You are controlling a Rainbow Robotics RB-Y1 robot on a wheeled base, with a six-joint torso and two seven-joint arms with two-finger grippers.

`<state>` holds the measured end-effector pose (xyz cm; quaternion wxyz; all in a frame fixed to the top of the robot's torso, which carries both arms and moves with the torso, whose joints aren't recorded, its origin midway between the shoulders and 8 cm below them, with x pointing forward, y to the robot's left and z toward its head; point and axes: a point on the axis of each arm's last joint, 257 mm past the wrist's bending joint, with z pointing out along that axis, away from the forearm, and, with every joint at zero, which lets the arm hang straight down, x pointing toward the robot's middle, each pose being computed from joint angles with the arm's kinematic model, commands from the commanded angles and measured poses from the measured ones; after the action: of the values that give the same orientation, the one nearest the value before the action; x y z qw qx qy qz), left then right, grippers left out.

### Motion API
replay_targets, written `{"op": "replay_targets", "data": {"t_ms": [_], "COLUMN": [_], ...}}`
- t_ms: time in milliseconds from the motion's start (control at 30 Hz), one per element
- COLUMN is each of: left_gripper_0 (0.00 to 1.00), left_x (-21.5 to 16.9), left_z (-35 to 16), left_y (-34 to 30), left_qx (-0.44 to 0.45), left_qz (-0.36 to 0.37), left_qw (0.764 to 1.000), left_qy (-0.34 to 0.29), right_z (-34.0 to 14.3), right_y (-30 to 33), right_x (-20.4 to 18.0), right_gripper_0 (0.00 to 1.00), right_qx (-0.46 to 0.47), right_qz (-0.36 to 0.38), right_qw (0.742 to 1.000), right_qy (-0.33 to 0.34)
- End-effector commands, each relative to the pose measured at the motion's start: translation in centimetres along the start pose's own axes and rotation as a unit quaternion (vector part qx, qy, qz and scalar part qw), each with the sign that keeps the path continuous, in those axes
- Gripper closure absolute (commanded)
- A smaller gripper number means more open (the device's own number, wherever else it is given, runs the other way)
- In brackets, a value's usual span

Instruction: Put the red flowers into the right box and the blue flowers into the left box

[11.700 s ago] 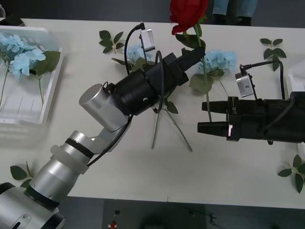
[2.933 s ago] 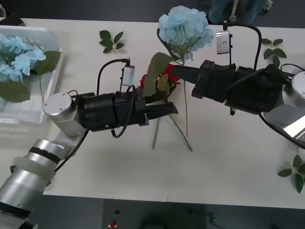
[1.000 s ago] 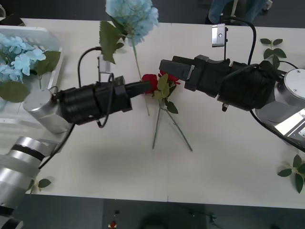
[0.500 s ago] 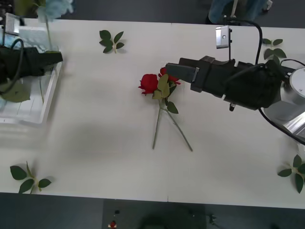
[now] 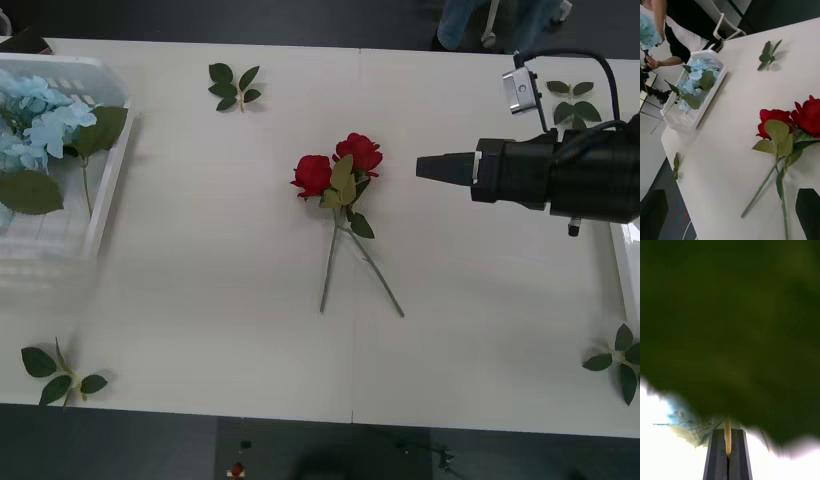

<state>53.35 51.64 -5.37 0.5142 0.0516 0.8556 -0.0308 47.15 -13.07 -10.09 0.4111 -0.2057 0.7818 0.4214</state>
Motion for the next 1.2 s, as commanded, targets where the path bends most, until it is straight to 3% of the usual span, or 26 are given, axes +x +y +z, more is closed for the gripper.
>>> {"op": "replay_targets", "data": {"t_ms": [33, 100, 133, 167, 233, 300, 467, 633, 867, 1000, 1200], "left_gripper_0": [0.99, 0.89, 0.76, 0.38, 0.10, 0.00, 0.00, 0.00, 0.00, 0.00, 0.00], "left_x": [-1.7, -0.9, -0.8, -0.6, -0.3, -0.2, -0.2, -1.6, -4.4, -3.7, -0.8], "left_z": [-2.4, -2.5, -2.5, -2.5, -2.2, -2.0, -2.2, -2.1, 1.3, 4.3, 8.5], "left_y": [2.8, 3.2, 3.2, 3.4, 3.4, 3.2, -0.1, -8.1, -17.7, -23.3, -29.7], "left_qx": [-0.039, -0.042, -0.043, -0.045, -0.046, -0.041, 0.002, 0.084, 0.113, 0.128, 0.116], "left_qz": [-0.018, -0.019, -0.019, -0.020, -0.021, -0.022, -0.004, 0.031, 0.027, 0.011, 0.007], "left_qw": [0.999, 0.999, 0.999, 0.999, 0.999, 0.999, 1.000, 0.996, 0.992, 0.988, 0.988], "left_qy": [-0.013, -0.006, -0.006, -0.009, -0.014, -0.015, -0.017, 0.007, 0.056, 0.083, 0.101], "right_z": [-1.8, -2.8, -3.0, -3.7, -4.2, -4.7, -6.7, -9.4, -12.1, -12.8, -12.8], "right_y": [-1.3, -3.2, -3.5, -4.5, -5.2, -5.2, -4.2, -3.5, -1.7, 0.2, 2.3], "right_x": [-0.4, -0.5, -0.7, -0.8, -0.7, -0.9, -2.0, -1.7, 0.4, 1.2, 1.8], "right_gripper_0": [0.00, 0.00, 0.00, 0.00, 0.00, 0.00, 0.00, 0.00, 0.00, 0.00, 0.00], "right_qx": [0.038, 0.064, 0.068, 0.081, 0.088, 0.087, 0.060, 0.007, -0.057, -0.072, -0.068], "right_qz": [0.004, 0.016, 0.017, 0.021, 0.017, 0.011, -0.023, -0.078, -0.182, -0.239, -0.247], "right_qw": [0.999, 0.998, 0.997, 0.996, 0.996, 0.996, 0.996, 0.995, 0.979, 0.967, 0.966], "right_qy": [0.020, 0.023, 0.022, 0.021, 0.028, 0.035, 0.054, 0.061, 0.065, 0.047, 0.024]}}
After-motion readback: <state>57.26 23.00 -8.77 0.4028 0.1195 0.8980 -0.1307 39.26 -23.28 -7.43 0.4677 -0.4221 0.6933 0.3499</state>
